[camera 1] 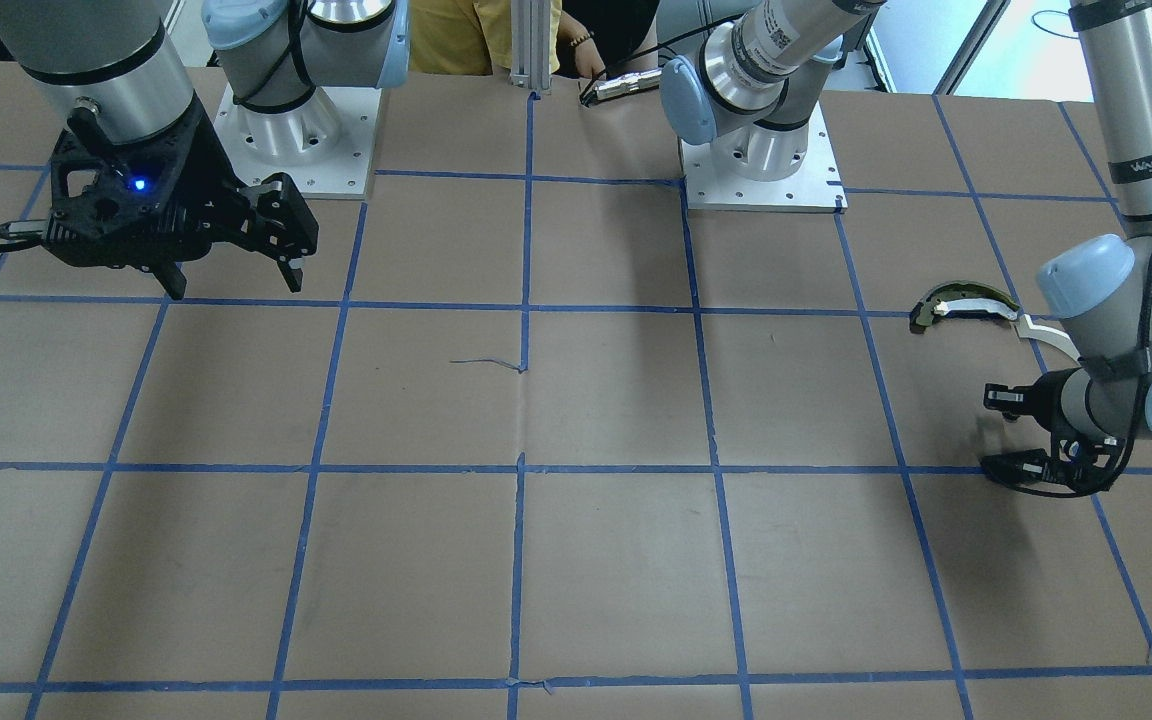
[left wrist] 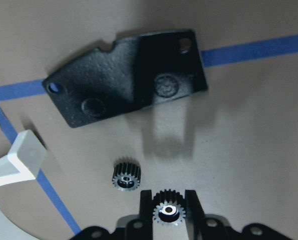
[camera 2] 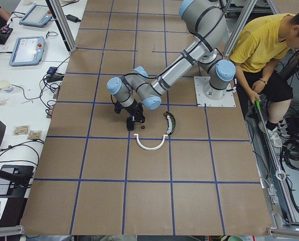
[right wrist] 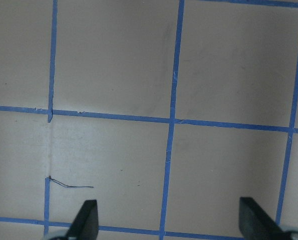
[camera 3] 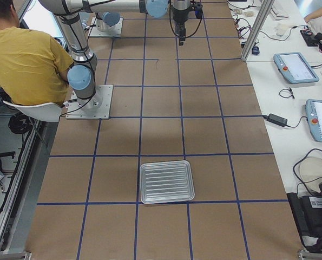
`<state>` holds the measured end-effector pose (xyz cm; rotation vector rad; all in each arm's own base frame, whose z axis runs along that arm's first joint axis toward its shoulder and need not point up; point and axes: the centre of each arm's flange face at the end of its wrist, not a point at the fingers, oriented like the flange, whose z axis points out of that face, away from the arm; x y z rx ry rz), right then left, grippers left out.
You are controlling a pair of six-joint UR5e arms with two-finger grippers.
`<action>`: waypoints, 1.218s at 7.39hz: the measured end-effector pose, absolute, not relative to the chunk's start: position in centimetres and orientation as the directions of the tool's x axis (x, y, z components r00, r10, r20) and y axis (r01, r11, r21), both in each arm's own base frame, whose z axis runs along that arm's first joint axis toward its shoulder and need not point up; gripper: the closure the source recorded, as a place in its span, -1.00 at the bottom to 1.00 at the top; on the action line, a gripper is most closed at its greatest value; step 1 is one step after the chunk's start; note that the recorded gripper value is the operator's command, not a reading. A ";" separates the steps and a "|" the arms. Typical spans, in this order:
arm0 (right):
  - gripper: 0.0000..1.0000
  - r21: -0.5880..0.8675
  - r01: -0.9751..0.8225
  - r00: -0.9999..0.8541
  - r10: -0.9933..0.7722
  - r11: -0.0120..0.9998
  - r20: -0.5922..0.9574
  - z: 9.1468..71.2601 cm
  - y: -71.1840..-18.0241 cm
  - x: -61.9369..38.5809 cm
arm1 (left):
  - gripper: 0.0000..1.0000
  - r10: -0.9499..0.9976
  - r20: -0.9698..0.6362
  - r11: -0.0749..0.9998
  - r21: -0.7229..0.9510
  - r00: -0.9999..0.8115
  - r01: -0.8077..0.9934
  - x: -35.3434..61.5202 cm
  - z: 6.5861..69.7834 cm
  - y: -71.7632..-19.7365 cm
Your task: Place bearing gear from tray to pile
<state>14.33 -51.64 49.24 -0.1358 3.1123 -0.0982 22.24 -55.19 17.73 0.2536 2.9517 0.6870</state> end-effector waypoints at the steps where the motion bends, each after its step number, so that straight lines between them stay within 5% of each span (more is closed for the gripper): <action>1: -1.00 -0.064 -0.086 -0.996 -0.087 0.994 -0.022 49.2 -51.6 14.3 | 0.72 0.184 -0.063 0.882 0.450 -0.981 0.136 22.5 17.4 -55.2; 2: -1.00 -0.063 -0.086 -0.996 -0.087 0.994 -0.022 49.2 -51.6 14.3 | -0.18 0.182 -0.066 0.880 0.456 -0.981 0.132 22.8 17.1 -55.1; 3: -1.00 -0.063 -0.086 -0.996 -0.087 0.994 -0.023 49.2 -51.6 14.3 | -0.58 0.179 -0.069 0.880 0.458 -0.981 0.129 23.0 16.9 -55.0; 7: -1.00 -0.063 -0.084 -0.996 -0.086 0.994 -0.022 49.2 -51.7 14.3 | -1.00 0.170 -0.071 0.882 0.456 -0.983 0.120 23.3 16.7 -55.0; 9: -1.00 -0.064 -0.084 -0.996 -0.085 0.994 -0.022 49.2 -51.7 14.2 | -1.00 0.164 -0.091 0.902 0.417 -0.982 0.112 22.5 18.8 -55.9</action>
